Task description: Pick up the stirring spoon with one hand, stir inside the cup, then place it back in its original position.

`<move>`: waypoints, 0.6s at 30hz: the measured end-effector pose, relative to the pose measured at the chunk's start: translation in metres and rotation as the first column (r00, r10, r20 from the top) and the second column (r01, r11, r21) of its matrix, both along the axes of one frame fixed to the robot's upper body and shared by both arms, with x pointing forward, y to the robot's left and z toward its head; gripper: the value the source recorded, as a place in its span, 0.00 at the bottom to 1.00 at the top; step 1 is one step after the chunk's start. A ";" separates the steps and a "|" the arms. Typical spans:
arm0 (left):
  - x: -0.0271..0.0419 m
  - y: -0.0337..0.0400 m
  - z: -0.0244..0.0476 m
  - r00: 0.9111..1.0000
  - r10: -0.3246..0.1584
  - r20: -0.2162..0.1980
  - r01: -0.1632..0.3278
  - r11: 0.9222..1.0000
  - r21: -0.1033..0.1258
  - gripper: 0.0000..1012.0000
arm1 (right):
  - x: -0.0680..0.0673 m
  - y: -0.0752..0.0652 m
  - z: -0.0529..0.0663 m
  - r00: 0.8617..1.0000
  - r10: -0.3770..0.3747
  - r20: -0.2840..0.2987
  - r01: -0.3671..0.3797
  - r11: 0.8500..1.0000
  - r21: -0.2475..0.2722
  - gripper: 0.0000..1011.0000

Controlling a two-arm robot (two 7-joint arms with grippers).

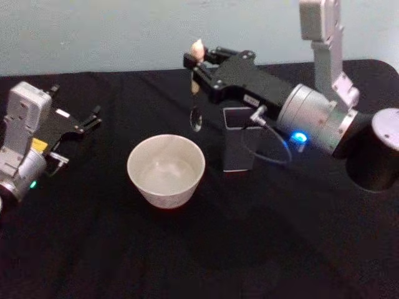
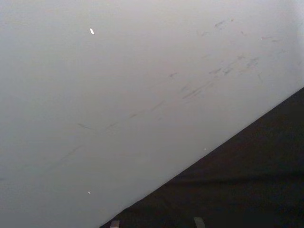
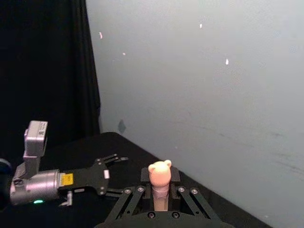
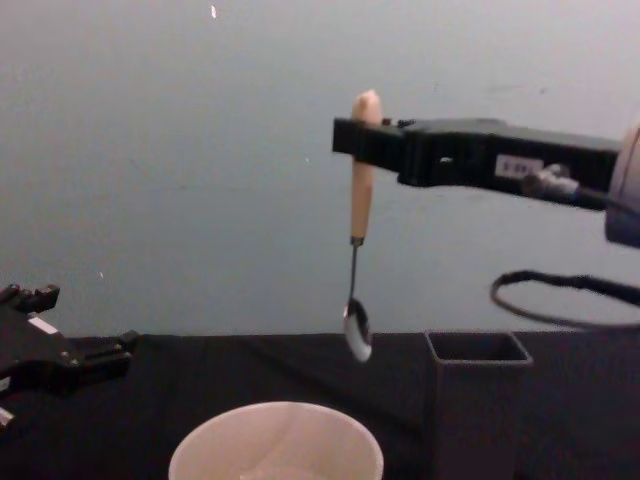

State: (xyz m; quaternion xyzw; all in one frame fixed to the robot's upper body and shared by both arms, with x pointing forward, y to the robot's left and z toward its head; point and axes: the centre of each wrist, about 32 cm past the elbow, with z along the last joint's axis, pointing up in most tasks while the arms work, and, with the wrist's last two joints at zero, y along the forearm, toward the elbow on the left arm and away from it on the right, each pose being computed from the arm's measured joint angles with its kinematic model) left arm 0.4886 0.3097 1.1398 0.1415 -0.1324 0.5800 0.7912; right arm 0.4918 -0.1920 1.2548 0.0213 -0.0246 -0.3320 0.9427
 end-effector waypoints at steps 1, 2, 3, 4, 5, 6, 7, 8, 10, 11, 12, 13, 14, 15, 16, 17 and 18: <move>0.0000 0.0000 0.0000 1.000 0.000 0.000 0.000 1.000 0.000 0.99 | 0.000 0.001 -0.002 1.000 0.005 0.000 -0.005 1.000 0.002 0.22; 0.0000 0.0000 0.0000 1.000 0.000 0.000 0.000 1.000 0.000 0.99 | -0.001 0.004 -0.006 1.000 0.013 -0.003 -0.013 1.000 0.005 0.22; 0.0000 0.0000 0.0000 1.000 0.000 0.000 0.000 1.000 0.000 0.99 | -0.001 0.005 -0.008 1.000 0.018 -0.004 -0.018 1.000 0.006 0.22; 0.0000 0.0000 0.0000 1.000 0.000 0.000 0.000 1.000 0.000 0.99 | -0.001 0.006 -0.010 1.000 0.023 -0.005 -0.023 1.000 0.007 0.22; 0.0000 0.0000 0.0000 1.000 0.000 0.000 0.000 1.000 0.000 0.99 | -0.001 0.007 -0.013 1.000 0.027 -0.006 -0.027 1.000 0.008 0.22; 0.0000 0.0000 0.0000 1.000 0.000 0.000 0.000 1.000 0.000 0.99 | -0.002 0.010 -0.018 0.999 0.035 -0.007 -0.035 0.999 0.008 0.22; 0.0000 0.0000 0.0000 1.000 0.000 0.000 0.000 1.000 0.000 0.99 | -0.002 0.011 -0.020 0.999 0.038 -0.008 -0.038 0.999 0.008 0.22; 0.0000 0.0000 0.0000 1.000 0.000 0.000 0.000 1.000 0.000 0.99 | -0.002 0.012 -0.023 0.999 0.041 -0.008 -0.041 0.999 0.009 0.22; 0.0000 0.0000 0.0000 1.000 0.000 0.000 0.000 1.000 0.000 0.99 | -0.003 0.016 -0.030 0.999 0.052 -0.011 -0.052 0.999 0.015 0.22; 0.0000 0.0000 0.0000 1.000 0.000 0.000 0.000 1.000 0.000 0.99 | -0.003 0.017 -0.033 0.998 0.056 -0.011 -0.056 0.998 0.017 0.22; 0.0000 0.0000 0.0000 1.000 0.000 0.000 0.000 1.000 0.000 0.99 | -0.003 0.020 -0.038 0.998 0.061 -0.015 -0.061 0.998 0.023 0.22; 0.0000 0.0000 0.0000 1.000 0.000 0.000 0.000 1.000 0.000 0.99 | -0.003 0.020 -0.038 0.998 0.061 -0.015 -0.061 0.998 0.023 0.22; 0.0000 0.0000 0.0000 1.000 0.000 0.000 0.000 1.000 0.000 0.99 | -0.003 0.022 -0.042 0.998 0.066 -0.018 -0.065 0.997 0.028 0.22; 0.0000 0.0000 0.0000 1.000 0.000 0.000 0.000 1.000 0.000 0.99 | -0.003 0.023 -0.044 0.997 0.068 -0.021 -0.067 0.997 0.031 0.22; 0.0000 0.0000 0.0000 1.000 0.000 0.000 0.000 1.000 0.000 0.99 | -0.002 0.025 -0.048 0.997 0.069 -0.024 -0.068 0.997 0.034 0.22; 0.0000 0.0000 0.0000 1.000 0.000 0.000 0.000 1.000 0.000 0.99 | -0.002 0.025 -0.049 0.997 0.070 -0.026 -0.069 0.997 0.036 0.22; 0.0000 0.0000 0.0000 1.000 0.000 0.000 0.000 1.000 0.000 0.99 | -0.002 0.026 -0.052 0.997 0.071 -0.029 -0.070 0.997 0.038 0.22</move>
